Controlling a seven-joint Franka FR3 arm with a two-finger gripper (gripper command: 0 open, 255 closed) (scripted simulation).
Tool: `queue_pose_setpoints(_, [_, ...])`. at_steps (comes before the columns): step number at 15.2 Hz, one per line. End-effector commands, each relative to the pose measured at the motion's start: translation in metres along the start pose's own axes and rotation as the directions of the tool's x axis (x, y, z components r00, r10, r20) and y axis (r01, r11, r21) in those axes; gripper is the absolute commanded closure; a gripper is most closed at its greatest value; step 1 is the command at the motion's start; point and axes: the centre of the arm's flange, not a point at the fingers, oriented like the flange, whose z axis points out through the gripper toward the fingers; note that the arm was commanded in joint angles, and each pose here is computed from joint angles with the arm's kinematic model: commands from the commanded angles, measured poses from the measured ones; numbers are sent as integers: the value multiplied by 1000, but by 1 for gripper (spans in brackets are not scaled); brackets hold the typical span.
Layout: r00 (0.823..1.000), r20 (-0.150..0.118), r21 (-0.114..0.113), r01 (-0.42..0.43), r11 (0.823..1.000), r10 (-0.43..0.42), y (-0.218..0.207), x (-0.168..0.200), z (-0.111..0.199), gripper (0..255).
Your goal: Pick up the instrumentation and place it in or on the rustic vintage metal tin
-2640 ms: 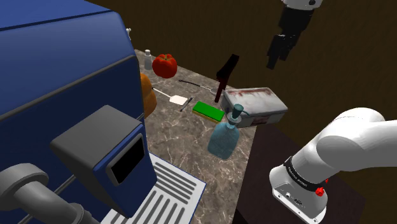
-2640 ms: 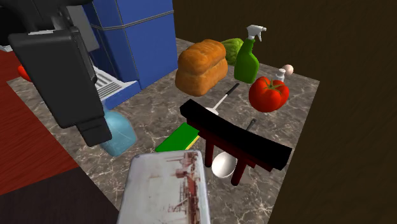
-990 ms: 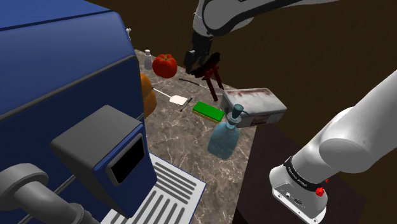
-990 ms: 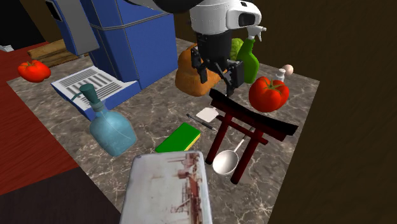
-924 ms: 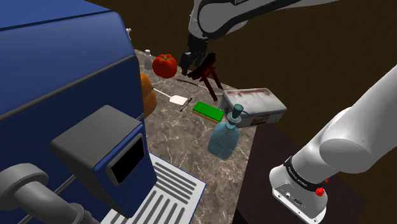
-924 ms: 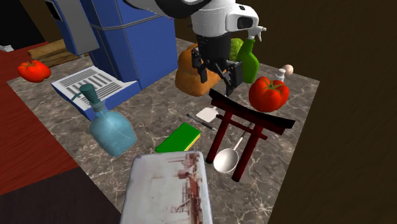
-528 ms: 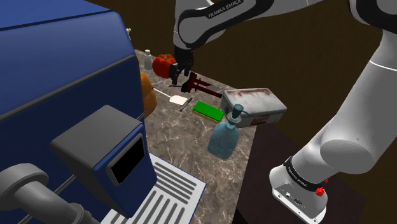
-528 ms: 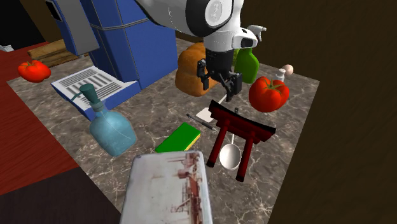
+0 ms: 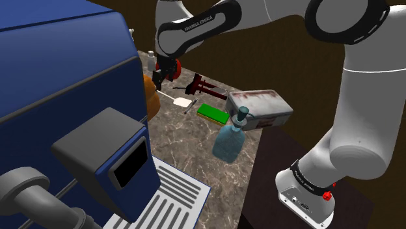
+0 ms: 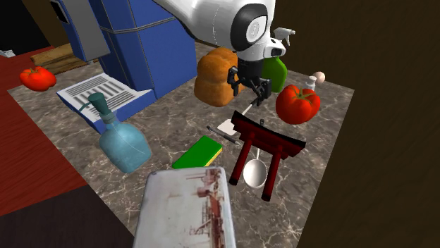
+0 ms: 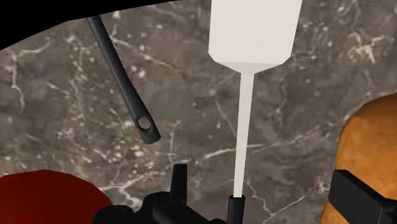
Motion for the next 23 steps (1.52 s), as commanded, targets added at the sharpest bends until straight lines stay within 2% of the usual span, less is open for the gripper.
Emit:
queue_pose_setpoints(1, [1000, -4, 1, 6, 1000, -6, 0, 8, 9, 0])
queue_pose_setpoints(7, [1000, -4, 1, 6, 1000, -6, 0, 8, 44, 0])
queue_pose_setpoints(15, [1000, -4, 1, 6, 1000, -6, 0, 8, 44, 0])
queue_pose_setpoints(16, [1000, -4, 1, 6, 1000, -6, 0, 8, 44, 255])
queue_pose_setpoints(23, [1000, -4, 1, 6, 1000, -6, -1, 8, 44, 255])
